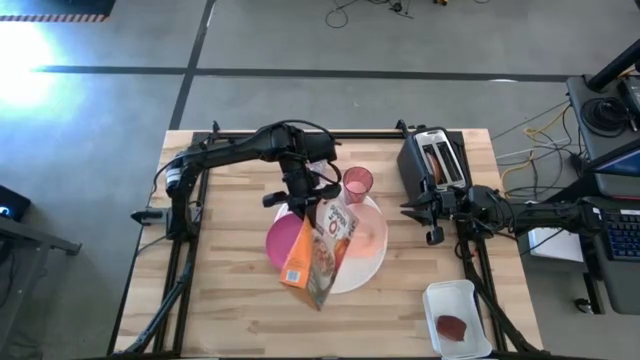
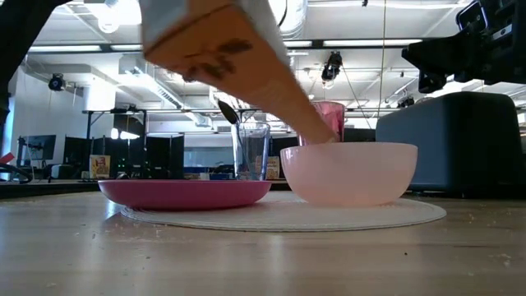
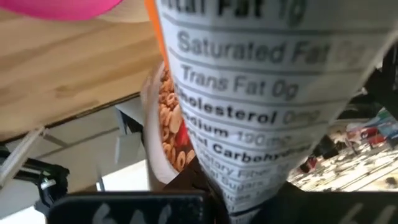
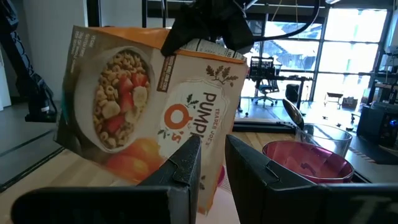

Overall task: Arrange a breakfast setting
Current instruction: Pour the cereal from the orange cereal box into the orange bowl

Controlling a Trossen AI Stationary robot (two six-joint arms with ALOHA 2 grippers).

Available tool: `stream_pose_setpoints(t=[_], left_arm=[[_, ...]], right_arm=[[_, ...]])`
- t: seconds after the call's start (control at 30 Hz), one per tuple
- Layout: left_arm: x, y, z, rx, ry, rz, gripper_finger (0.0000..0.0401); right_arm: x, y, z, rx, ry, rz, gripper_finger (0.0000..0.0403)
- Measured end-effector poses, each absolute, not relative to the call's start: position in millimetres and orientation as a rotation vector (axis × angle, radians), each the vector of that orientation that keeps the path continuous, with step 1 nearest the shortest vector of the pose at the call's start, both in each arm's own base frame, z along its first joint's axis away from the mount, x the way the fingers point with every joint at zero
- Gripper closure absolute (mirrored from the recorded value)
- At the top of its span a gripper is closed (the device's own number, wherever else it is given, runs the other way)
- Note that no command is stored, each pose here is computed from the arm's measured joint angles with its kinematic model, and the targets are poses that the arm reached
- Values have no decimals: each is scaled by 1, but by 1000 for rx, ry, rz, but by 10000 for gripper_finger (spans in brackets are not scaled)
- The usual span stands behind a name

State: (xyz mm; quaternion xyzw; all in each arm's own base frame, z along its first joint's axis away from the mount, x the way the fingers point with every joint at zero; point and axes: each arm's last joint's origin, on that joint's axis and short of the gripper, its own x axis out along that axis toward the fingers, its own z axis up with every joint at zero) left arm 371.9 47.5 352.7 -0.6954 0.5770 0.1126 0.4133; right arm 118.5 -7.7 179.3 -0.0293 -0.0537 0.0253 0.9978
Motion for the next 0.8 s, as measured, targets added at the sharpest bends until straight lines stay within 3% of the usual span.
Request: stream_pose_setpoints(t=[0.47,0.8], left_arm=[[371,43,359,-1877,1562,3,401],[371,45,358,-1896,1562,25,401]], right_arm=[[118,-8,179,-59,-107,51,339],[118,-8,179,-59,-107,51,339]])
